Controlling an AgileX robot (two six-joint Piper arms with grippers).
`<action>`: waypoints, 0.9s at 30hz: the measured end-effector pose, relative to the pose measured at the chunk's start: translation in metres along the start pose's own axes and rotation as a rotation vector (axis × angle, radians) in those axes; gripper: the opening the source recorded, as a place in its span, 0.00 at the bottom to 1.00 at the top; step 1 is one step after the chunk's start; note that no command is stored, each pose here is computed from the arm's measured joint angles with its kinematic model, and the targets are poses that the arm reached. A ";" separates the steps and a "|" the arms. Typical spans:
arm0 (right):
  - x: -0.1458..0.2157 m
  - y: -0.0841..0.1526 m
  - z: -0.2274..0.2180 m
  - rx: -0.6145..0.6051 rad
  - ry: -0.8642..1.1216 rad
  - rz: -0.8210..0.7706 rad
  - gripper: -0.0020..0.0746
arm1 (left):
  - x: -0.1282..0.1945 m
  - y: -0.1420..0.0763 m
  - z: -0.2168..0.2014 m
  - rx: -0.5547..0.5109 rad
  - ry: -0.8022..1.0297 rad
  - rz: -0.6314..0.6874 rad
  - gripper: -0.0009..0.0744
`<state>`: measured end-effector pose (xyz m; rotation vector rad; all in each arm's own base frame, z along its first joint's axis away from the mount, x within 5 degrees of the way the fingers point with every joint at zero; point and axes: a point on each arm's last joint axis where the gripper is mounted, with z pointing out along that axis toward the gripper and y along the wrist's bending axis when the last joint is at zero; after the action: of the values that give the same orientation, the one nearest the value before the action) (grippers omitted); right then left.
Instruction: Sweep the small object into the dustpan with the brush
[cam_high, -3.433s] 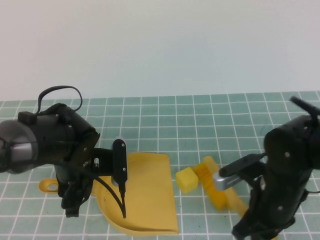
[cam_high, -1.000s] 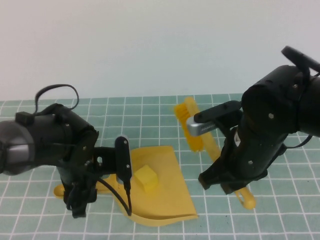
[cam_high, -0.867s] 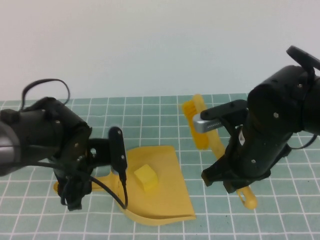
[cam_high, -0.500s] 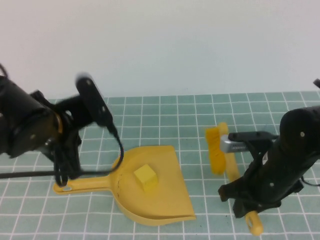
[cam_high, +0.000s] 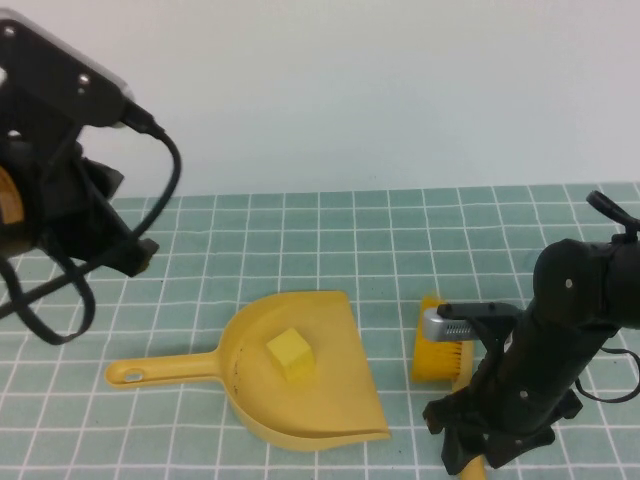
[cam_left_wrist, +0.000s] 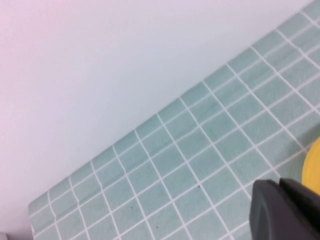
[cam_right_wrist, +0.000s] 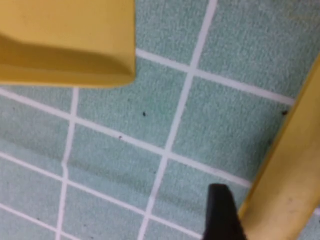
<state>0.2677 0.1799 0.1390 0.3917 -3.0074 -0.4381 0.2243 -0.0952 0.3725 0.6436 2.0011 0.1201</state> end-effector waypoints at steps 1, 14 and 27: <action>0.000 0.000 0.000 0.001 0.000 -0.003 0.56 | 0.000 0.000 -0.001 0.000 -0.001 -0.013 0.01; 0.037 0.011 -0.083 0.043 -0.076 -0.062 0.42 | 0.002 -0.002 0.007 0.006 0.025 -0.009 0.01; 0.123 0.018 -0.193 0.018 -0.412 -0.162 0.03 | 0.008 -0.011 0.033 0.026 0.104 0.010 0.01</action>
<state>0.1668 0.1123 0.3336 0.6194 -3.3919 -0.5665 0.2453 -0.1063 0.3454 0.6765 2.1027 0.1360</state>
